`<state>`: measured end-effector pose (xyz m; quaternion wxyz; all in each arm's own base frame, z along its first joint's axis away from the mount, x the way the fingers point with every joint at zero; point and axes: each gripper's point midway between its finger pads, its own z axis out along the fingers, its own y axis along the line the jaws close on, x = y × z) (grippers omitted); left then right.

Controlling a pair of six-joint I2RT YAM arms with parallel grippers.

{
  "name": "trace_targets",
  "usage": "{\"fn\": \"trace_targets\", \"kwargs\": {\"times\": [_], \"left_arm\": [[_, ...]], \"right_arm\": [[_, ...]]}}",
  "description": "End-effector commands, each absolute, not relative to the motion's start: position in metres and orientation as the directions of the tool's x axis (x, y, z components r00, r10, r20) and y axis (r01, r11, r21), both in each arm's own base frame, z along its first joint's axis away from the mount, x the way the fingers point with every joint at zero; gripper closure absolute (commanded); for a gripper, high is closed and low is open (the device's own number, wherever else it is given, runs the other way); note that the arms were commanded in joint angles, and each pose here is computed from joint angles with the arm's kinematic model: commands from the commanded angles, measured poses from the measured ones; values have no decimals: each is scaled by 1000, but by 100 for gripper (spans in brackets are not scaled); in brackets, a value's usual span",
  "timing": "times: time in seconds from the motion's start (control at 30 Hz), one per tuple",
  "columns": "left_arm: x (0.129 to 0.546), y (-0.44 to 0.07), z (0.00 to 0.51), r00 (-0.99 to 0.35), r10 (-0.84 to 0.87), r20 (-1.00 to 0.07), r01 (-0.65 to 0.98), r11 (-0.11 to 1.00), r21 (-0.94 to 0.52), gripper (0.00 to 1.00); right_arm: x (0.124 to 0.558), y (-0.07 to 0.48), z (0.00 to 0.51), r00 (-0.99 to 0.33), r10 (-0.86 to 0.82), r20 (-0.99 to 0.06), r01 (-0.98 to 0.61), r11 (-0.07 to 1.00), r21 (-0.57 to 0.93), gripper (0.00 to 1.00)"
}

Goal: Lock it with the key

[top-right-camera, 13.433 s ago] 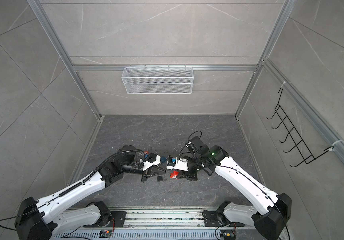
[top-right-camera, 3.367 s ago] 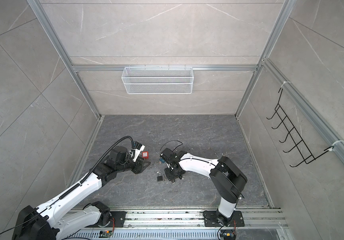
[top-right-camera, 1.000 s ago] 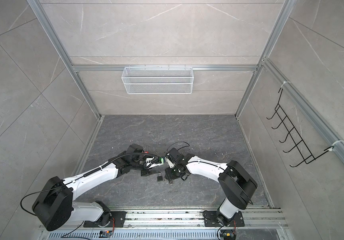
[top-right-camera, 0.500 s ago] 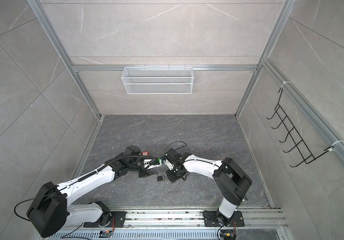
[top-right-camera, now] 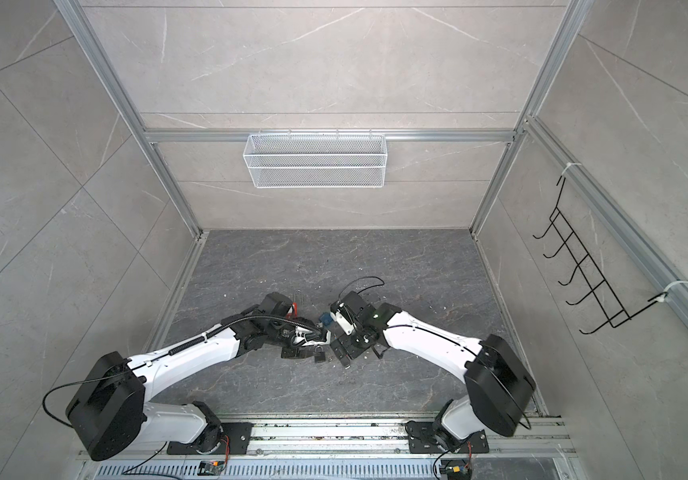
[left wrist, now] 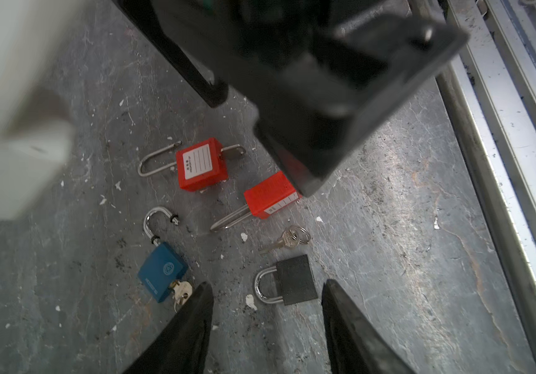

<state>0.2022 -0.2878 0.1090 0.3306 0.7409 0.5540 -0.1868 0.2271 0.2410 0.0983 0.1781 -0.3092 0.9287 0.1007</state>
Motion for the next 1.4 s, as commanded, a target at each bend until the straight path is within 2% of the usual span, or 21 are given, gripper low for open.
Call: {"fn": "trace_targets", "kwargs": {"times": [0.0, 0.13, 0.27, 0.43, 0.6, 0.83, 1.03, 1.1, 1.27, 1.37], "left_arm": [[203, -299, 106, 466, 683, -563, 882, -308, 357, 43], [204, -316, 94, 564, 663, -492, 825, -427, 370, 45], [211, -330, 83, 627, 647, -435, 779, -498, 381, 46], [213, -336, 72, 653, 633, -415, 757, -550, 352, 46], [213, -338, 57, 654, 639, -406, 756, -575, 313, 48], [211, -347, 44, 670, 639, -378, 741, -602, 298, 48], [207, -348, 39, 674, 638, -373, 738, -608, 293, 64], [207, -347, 39, 673, 638, -374, 738, -606, 297, 66], [209, -348, 41, 678, 635, -370, 735, -595, 325, 82], [210, -350, 51, 680, 626, -383, 734, -572, 367, 85]], "right_arm": [[232, 201, 98, -832, -379, -406, -411, 912, -10, 1], [231, 178, 100, -865, -239, -442, -259, 966, -17, 1], [218, 181, 100, -867, -222, -447, -276, 959, 59, 0], [198, 180, 91, -888, -215, -406, -289, 948, 131, 16], [182, 182, 72, -918, -228, -326, -293, 941, 168, 20], [176, 192, 65, -920, -257, -297, -326, 922, 210, 28], [167, 197, 57, -923, -274, -270, -343, 904, 254, 33], [166, 197, 57, -922, -273, -276, -346, 900, 265, 34], [162, 205, 63, -903, -301, -308, -394, 865, 311, 37], [163, 208, 68, -893, -311, -326, -415, 850, 324, 38]]}}
